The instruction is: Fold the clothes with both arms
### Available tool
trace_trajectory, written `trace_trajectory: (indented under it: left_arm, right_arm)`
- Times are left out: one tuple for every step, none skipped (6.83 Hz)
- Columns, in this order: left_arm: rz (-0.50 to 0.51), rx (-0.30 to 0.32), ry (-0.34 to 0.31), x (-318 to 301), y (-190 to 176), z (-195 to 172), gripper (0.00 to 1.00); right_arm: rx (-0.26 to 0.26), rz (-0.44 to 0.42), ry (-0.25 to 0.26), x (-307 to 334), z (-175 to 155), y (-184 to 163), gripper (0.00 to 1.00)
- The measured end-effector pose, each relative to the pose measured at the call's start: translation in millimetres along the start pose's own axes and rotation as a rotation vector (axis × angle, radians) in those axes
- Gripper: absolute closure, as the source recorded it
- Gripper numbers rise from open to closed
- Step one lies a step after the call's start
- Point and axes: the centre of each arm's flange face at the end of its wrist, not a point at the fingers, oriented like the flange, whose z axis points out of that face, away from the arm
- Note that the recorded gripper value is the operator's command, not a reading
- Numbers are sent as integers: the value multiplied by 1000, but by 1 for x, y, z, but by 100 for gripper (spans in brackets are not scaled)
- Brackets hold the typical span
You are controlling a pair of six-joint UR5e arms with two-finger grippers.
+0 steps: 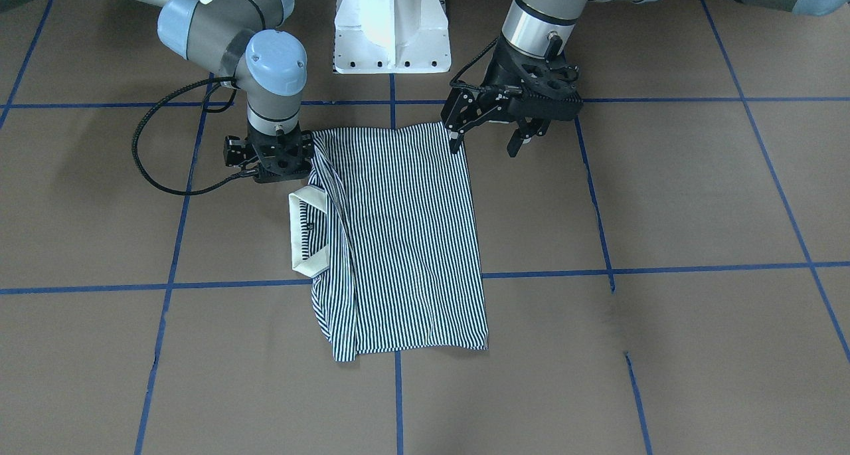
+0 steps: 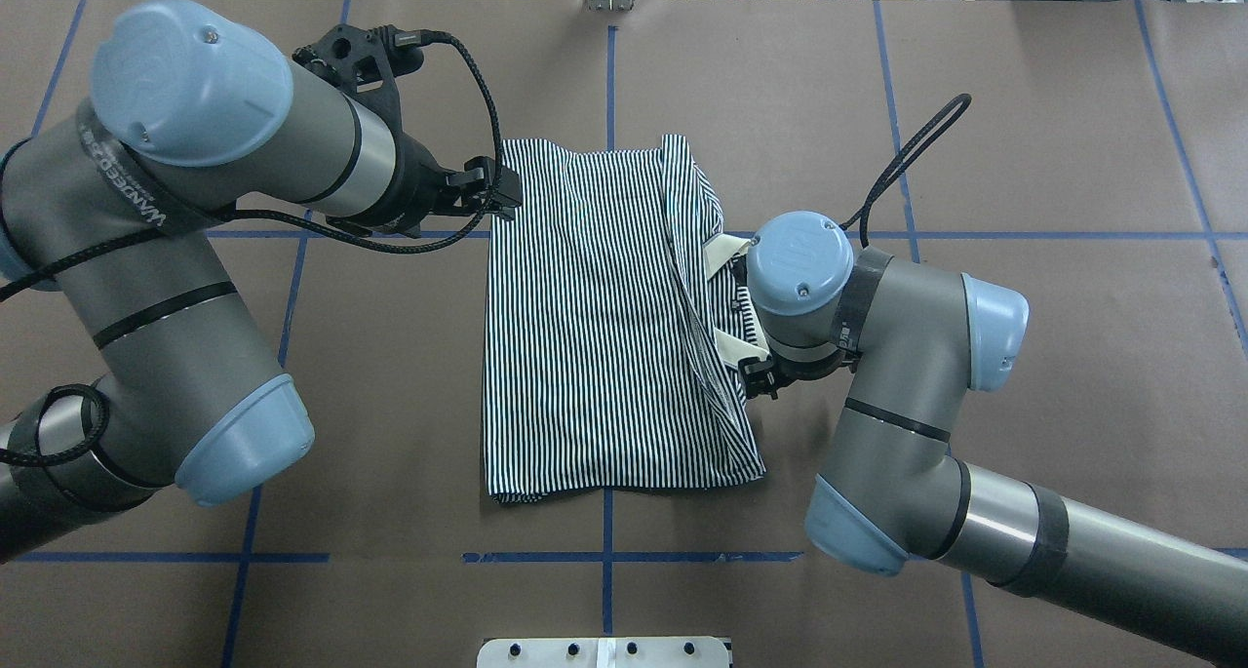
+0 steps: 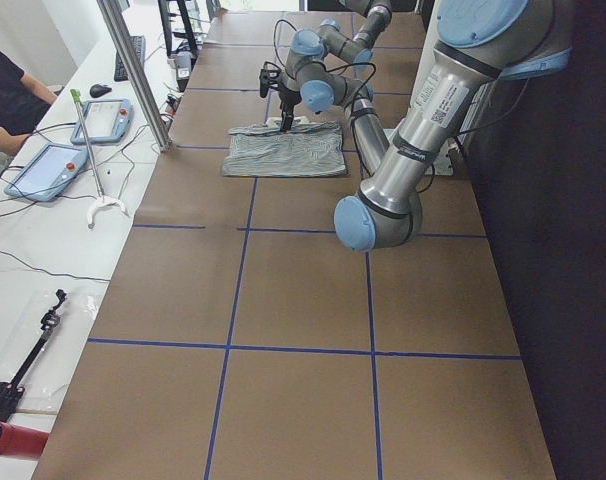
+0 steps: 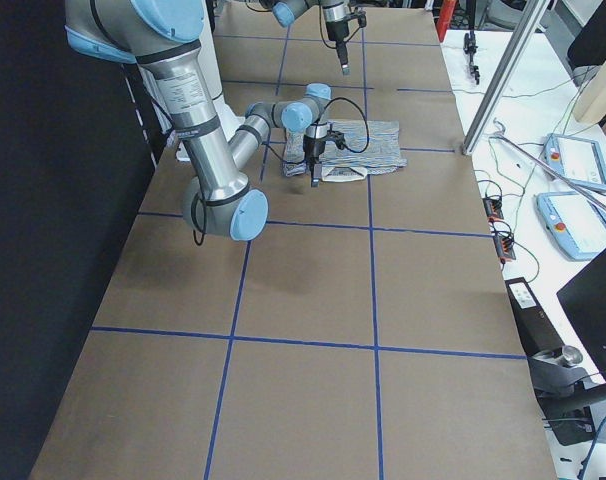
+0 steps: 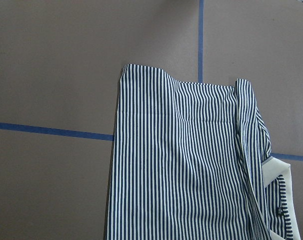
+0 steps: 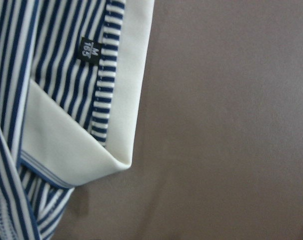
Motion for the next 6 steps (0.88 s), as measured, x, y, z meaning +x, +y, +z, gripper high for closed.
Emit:
trace_trajectory:
  left_arm:
    - [1,0,0,0,0,0,0]
    - [1,0,0,0,0,0,0]
    - [1,0,0,0,0,0,0]
    - [2,0,-1,0,0,0,0]
    - [2,1,-2,-1,-1,0,0]
    - [2,1,-1,-1,-1,0,0]
  right_arm:
    - [21,-12,-17,-15,-16,-15,0]
    - [28,-17,-26,-35,-26,-30,0]
    - [23,-21,-26,-54,-28,-39,0]
    - [11,-31,-23,-69,-23,-38,0]
    - [-1,-40,-16,-77,-16,-34,0]
    - [-13,-44,-7,-80,-8,-32,0]
